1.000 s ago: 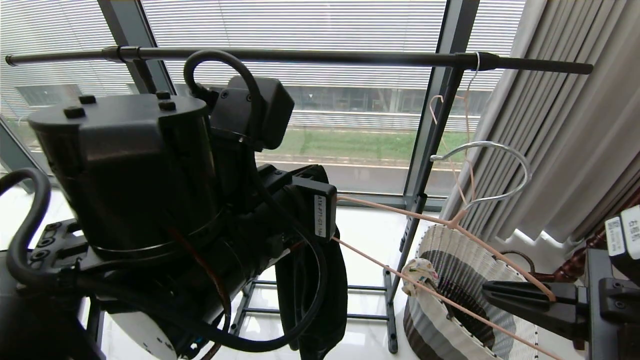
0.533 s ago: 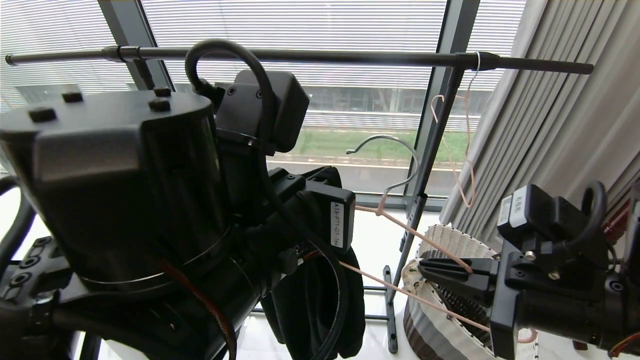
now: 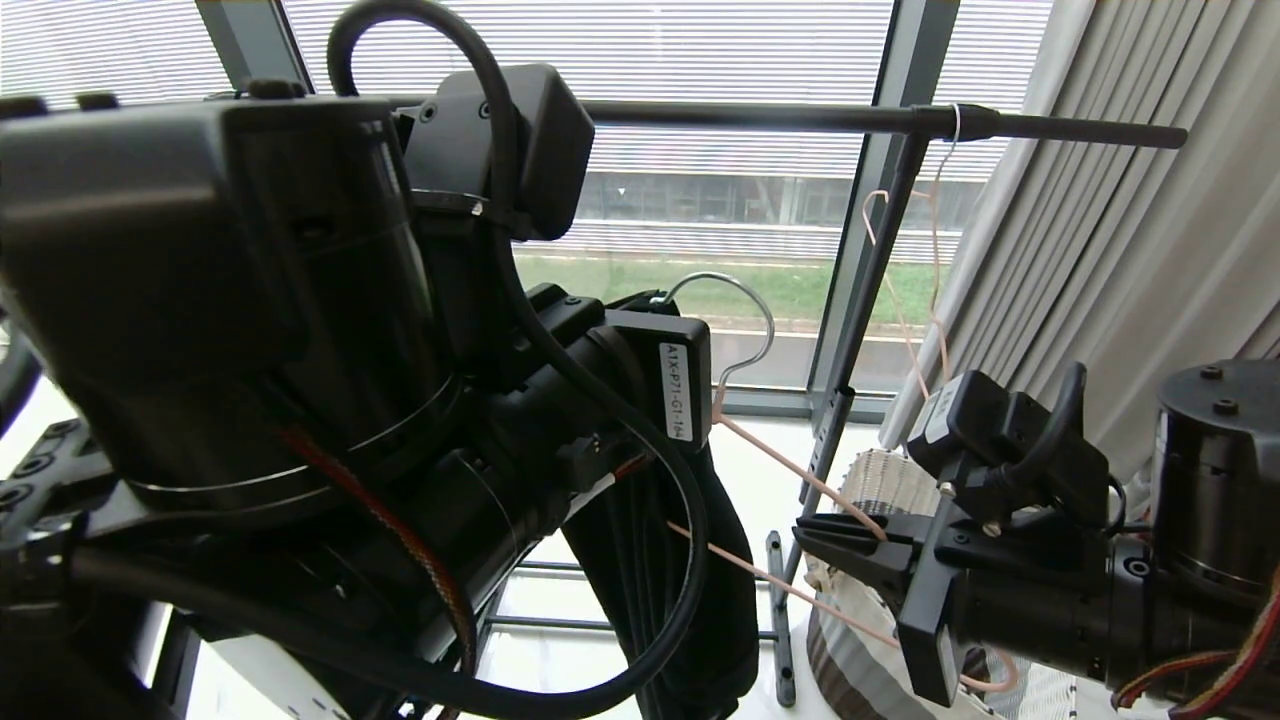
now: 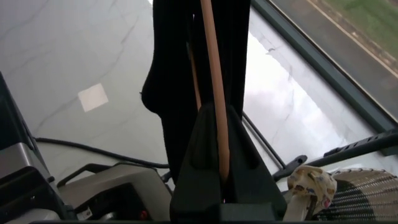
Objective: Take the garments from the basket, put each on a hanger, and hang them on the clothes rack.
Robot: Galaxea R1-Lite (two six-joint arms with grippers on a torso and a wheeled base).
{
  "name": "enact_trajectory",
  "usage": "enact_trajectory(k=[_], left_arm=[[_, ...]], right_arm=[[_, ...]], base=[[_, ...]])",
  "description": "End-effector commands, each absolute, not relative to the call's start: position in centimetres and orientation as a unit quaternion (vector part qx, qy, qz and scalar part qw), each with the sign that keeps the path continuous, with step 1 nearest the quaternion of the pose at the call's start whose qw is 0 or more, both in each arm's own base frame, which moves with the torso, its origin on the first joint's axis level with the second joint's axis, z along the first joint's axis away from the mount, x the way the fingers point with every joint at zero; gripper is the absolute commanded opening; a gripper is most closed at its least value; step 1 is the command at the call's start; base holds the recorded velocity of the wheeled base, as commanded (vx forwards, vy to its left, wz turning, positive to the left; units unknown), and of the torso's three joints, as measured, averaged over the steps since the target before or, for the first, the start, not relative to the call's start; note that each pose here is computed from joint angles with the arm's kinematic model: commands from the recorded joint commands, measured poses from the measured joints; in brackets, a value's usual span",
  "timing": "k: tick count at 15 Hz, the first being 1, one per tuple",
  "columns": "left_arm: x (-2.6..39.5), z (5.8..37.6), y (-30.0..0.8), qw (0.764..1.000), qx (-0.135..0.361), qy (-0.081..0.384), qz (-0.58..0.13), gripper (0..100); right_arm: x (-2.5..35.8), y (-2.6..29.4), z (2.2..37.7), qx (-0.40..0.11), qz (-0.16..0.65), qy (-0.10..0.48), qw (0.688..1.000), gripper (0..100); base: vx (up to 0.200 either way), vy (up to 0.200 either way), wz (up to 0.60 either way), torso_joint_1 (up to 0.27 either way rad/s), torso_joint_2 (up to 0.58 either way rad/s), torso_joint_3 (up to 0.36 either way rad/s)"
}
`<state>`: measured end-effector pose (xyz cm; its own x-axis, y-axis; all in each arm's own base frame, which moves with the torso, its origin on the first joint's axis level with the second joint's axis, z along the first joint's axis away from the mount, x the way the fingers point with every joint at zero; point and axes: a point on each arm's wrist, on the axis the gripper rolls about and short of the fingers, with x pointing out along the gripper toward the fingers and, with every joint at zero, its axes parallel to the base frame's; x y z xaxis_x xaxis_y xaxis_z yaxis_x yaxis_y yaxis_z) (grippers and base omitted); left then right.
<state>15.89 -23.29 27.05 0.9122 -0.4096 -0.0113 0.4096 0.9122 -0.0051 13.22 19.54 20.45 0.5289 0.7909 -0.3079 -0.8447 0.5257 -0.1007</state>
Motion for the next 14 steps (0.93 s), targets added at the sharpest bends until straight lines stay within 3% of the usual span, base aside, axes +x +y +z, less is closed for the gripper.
enact_trajectory(k=[1, 5, 8, 14], left_arm=[[15.5, 27.1, -23.5, 0.976, -0.002, 0.006, -0.218, 0], [13.8, 27.3, -23.7, 0.969, -0.001, 0.005, -0.245, 0], [12.9, 27.0, -22.2, 0.969, 0.011, 0.01, -0.247, 0], [12.0, 25.8, -21.1, 0.965, 0.055, 0.013, -0.257, 0]], right_arm=[[13.1, 19.7, 20.4, -0.121, 0.475, 0.113, 0.864, 0], [13.2, 20.0, 20.1, -0.124, 0.475, 0.119, 0.863, 0], [13.4, 20.0, 20.2, -0.106, 0.452, 0.114, 0.879, 0], [13.9, 20.5, 20.4, -0.078, 0.423, 0.104, 0.897, 0]], base=[[0.0, 0.0, 0.0, 0.0, 0.0, 0.0], [0.0, 0.0, 0.0, 0.0, 0.0, 0.0], [0.0, 0.0, 0.0, 0.0, 0.0, 0.0], [0.0, 0.0, 0.0, 0.0, 0.0, 0.0]])
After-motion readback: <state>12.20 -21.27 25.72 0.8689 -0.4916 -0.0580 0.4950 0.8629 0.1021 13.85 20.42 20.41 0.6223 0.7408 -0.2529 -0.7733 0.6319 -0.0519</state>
